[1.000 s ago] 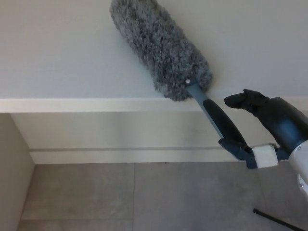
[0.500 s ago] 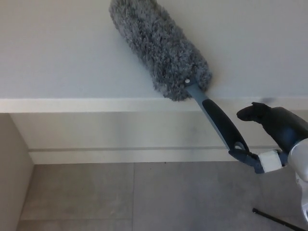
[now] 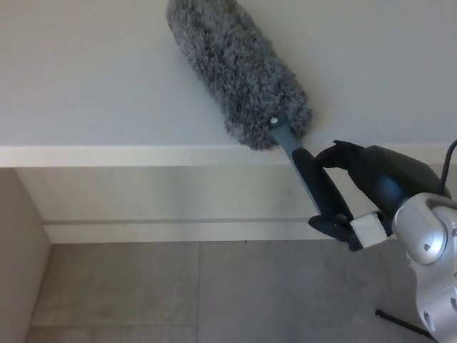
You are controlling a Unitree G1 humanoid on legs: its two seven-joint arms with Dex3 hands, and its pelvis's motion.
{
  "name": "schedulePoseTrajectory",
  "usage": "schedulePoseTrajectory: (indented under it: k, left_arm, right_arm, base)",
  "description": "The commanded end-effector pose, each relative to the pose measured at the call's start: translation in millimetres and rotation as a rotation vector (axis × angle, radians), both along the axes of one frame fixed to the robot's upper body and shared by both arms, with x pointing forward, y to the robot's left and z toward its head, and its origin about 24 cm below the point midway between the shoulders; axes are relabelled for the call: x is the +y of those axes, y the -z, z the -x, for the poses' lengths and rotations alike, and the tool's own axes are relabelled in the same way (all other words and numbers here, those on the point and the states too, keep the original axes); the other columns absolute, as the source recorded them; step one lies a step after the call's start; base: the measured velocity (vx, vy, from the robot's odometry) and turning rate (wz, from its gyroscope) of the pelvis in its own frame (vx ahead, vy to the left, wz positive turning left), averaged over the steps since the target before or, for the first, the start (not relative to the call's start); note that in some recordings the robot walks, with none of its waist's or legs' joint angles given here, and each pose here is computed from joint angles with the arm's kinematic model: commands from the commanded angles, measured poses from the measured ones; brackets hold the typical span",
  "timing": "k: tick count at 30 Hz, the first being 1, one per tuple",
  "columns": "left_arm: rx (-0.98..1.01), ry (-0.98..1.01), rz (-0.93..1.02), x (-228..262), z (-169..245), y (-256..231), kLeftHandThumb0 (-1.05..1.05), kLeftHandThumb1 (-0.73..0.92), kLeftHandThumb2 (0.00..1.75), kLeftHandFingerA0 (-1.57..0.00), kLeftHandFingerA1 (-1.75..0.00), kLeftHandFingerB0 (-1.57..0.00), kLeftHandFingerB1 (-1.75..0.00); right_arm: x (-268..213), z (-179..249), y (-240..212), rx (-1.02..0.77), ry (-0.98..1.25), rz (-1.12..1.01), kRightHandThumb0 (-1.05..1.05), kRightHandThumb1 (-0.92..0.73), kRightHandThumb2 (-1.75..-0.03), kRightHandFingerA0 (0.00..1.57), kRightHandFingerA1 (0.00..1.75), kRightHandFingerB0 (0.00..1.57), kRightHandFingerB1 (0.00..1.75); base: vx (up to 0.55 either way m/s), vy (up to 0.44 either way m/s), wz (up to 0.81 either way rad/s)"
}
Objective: Pick up a grey duster using the right hand and walk towards the window and then clean the window using the duster
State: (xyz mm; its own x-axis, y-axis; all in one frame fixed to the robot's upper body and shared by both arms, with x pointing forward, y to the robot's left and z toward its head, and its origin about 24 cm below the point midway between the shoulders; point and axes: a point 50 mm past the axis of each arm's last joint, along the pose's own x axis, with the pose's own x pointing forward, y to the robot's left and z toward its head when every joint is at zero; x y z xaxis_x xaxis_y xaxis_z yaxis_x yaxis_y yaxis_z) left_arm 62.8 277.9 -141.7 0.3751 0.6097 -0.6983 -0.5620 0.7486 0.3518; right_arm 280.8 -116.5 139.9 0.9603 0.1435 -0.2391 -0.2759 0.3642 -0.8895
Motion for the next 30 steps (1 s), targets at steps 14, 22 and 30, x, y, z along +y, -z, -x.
schedulePoseTrajectory:
  k: [14,22,30]
  left_arm:
    - [-0.160,0.022,-0.079,0,-1,-9,-0.03,0.57,1.02,-1.00,-1.14,-0.95,-0.85]
    - [-0.166,0.028,-0.072,-1,1,-8,-0.03,0.55,1.03,-1.04,-1.17,-0.96,-0.87]
    - [-0.149,0.015,-0.066,0,6,-7,-0.05,0.59,0.97,-1.00,-1.16,-0.94,-0.86]
  right_arm:
    - [-5,1,-17,-0.072,-0.012,0.214,-0.81,-0.51,-0.87,0.10,0.54,0.17,0.44]
    - [-1,1,-18,-0.078,-0.016,0.222,-0.81,-0.51,-0.90,0.06,0.54,0.15,0.45]
    - [18,1,-19,-0.090,-0.045,0.195,-0.83,-0.51,-0.90,0.09,0.57,0.16,0.46]
  base:
    - [0.00,0.000,0.00]
    - [0.00,0.000,0.00]
    - [0.00,0.000,0.00]
